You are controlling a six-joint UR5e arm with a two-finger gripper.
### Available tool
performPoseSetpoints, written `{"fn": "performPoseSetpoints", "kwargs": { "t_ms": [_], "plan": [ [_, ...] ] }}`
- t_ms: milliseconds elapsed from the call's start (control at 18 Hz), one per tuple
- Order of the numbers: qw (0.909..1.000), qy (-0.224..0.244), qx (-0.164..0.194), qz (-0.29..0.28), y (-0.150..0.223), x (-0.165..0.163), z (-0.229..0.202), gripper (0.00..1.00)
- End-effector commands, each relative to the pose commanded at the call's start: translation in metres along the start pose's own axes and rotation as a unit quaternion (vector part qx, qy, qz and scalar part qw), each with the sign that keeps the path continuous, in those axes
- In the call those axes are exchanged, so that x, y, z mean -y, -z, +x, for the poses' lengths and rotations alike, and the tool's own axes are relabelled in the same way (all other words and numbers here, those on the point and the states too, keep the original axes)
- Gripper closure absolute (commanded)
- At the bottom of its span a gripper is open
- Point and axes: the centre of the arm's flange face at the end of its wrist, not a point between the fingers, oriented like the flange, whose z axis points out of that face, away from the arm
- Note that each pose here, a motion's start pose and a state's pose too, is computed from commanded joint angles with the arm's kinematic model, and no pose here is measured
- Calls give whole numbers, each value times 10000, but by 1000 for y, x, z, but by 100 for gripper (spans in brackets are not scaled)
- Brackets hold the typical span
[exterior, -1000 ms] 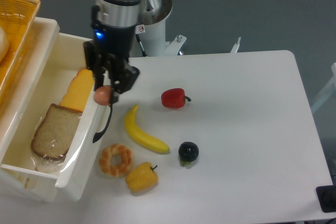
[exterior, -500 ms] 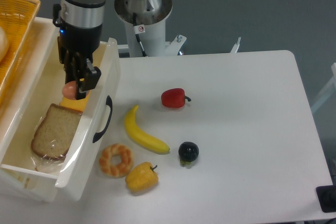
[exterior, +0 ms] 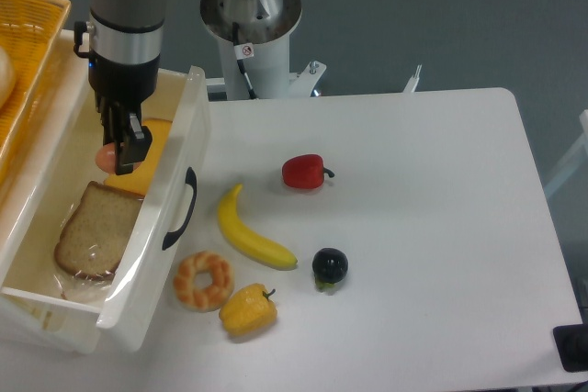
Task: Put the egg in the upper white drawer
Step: 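Lower the egg into the drawer beside the cheese slice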
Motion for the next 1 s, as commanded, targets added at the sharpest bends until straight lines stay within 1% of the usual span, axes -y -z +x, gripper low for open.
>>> {"fn": "performPoseSetpoints", "kwargs": {
  "t_ms": [1000],
  "plan": [
    [9994, -160, -287, -85, -32, 7, 5, 75]
  ]
}}
